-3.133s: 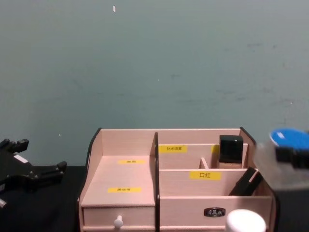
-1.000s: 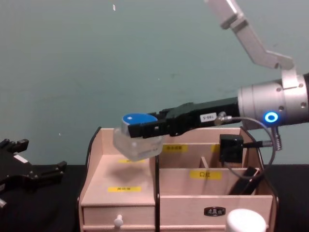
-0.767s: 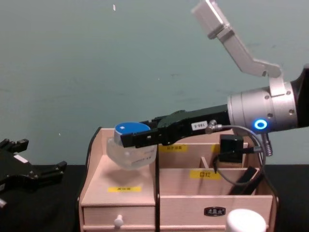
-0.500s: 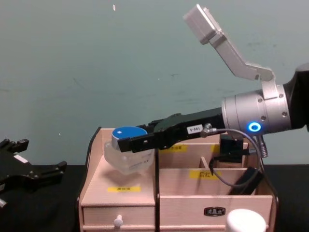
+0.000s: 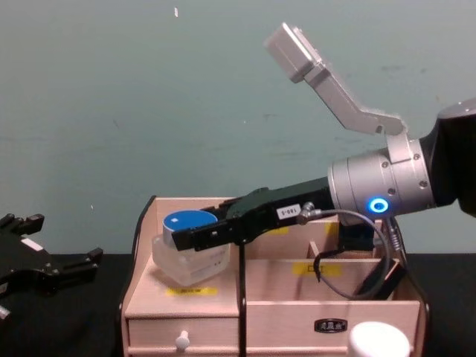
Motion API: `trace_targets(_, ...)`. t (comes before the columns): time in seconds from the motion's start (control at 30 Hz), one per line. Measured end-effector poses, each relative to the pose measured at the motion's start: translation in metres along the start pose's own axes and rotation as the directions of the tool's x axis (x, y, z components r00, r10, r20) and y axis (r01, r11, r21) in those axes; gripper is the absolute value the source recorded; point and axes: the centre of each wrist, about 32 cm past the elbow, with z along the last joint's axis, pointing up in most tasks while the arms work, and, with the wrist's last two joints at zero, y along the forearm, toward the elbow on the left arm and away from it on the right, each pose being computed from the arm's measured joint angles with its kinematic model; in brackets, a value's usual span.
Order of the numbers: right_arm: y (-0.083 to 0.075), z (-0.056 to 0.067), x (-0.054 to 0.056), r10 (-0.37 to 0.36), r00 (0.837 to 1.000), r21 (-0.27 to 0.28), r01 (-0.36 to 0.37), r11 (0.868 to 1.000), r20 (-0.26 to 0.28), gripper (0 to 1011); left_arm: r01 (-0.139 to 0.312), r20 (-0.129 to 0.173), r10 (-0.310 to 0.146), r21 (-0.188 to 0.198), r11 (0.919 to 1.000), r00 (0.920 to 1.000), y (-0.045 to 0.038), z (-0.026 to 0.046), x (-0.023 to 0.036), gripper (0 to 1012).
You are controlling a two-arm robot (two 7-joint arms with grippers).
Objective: Pick up the facial cleanser and watermelon frost from the table and place them into the tiered storage box.
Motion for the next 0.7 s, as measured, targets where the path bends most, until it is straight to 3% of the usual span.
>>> trace_targets(0.37, 0.0012, -0.0009, -0.0003, -0.008, 1.000, -0.015, 0.007, 1.000, -0.006, 729, 0.000, 0.000, 0.000, 0.000, 1.0000, 1.0000, 0.0000, 0.0000, 0.0000, 1001)
trace_targets(0.7, 0.0007, -0.0007, -0.0004, -0.007, 1.000, -0.008, 0.007, 1.000, -0.005, 973, 0.000, 0.000, 0.000, 0.000, 1.0000, 1.0000, 0.0000, 0.0000, 0.0000, 1001)
